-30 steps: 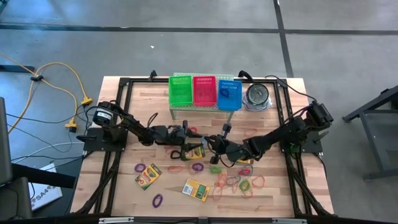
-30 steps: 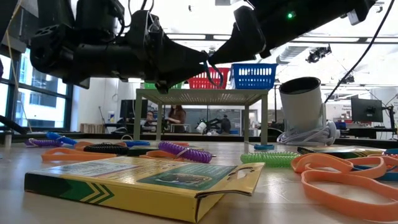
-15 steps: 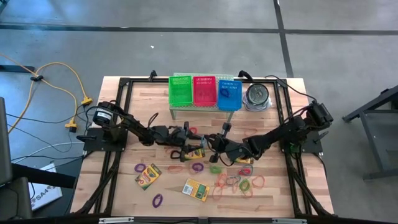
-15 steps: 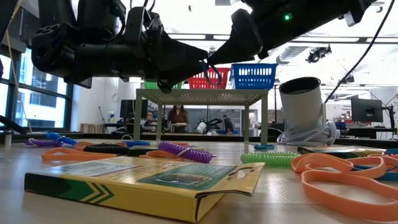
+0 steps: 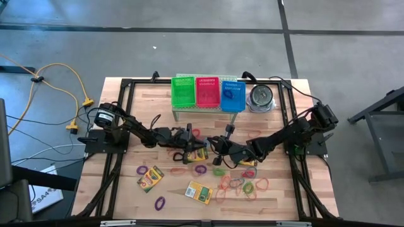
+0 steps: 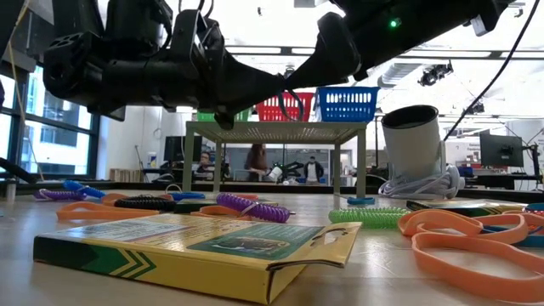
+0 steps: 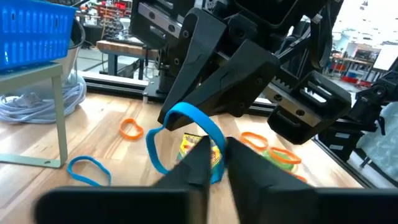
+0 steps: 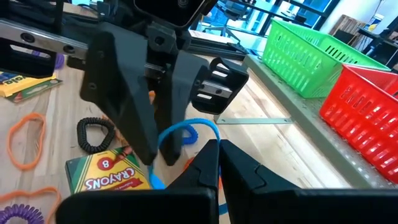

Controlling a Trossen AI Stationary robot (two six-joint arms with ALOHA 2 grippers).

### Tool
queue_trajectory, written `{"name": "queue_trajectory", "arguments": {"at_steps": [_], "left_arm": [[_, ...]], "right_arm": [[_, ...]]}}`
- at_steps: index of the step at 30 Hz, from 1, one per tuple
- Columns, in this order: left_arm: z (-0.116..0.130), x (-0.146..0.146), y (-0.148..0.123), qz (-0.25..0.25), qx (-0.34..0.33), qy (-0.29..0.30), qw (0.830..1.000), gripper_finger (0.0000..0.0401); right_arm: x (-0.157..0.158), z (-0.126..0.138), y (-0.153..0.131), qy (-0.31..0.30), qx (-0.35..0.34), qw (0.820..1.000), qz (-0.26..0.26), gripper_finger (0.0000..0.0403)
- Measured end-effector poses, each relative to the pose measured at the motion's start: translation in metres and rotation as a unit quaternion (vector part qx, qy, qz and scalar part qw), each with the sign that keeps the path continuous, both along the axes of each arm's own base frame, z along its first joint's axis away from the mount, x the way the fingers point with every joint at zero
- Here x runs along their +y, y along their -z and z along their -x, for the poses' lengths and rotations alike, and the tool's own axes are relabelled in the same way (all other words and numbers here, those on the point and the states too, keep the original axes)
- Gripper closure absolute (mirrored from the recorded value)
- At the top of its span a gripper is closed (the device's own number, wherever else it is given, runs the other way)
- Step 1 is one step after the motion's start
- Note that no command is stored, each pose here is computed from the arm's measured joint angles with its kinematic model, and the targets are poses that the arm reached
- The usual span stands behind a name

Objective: Pick & Place Office Desk Supplies
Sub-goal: Put the blue rubber band into the green bin on the shelf

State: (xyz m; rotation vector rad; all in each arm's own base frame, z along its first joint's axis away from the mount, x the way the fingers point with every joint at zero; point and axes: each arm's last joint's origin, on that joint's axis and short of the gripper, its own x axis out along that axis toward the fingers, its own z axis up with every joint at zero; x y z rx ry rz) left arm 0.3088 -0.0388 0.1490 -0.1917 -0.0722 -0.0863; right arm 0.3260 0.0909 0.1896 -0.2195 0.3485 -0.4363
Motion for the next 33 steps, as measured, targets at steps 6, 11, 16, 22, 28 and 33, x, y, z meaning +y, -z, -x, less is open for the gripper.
{"name": "queue_trajectory", "arguments": {"at_steps": [6, 11, 16, 22, 28, 33], "left_arm": [[0.000, 0.000, 0.000, 0.004, 0.001, 0.000, 1.000, 0.0399], [0.000, 0.000, 0.000, 0.004, 0.001, -0.001, 1.000, 0.0399], [0.000, 0.000, 0.002, 0.004, 0.009, 0.002, 1.000, 0.0400], [0.000, 0.000, 0.002, 0.011, 0.012, 0.004, 1.000, 0.0400], [0.000, -0.001, 0.006, 0.016, 0.037, 0.060, 0.997, 0.0400], [-0.001, 0.006, 0.007, 0.034, 0.046, 0.067, 0.996, 0.0400]], "right_arm": [[0.001, 0.000, 0.000, -0.012, 0.003, 1.000, -0.004, 0.0401], [0.005, 0.001, 0.001, -0.019, 0.007, 1.000, -0.002, 0.0381], [0.013, 0.004, 0.001, -0.019, 0.006, 1.000, 0.004, 0.0318], [0.026, 0.011, -0.001, -0.016, 0.005, 1.000, 0.026, 0.0215], [0.043, 0.023, -0.008, -0.012, 0.002, 0.999, 0.047, 0.0150], [0.058, 0.034, -0.011, 0.010, -0.001, 0.996, 0.083, 0.0143]]}}
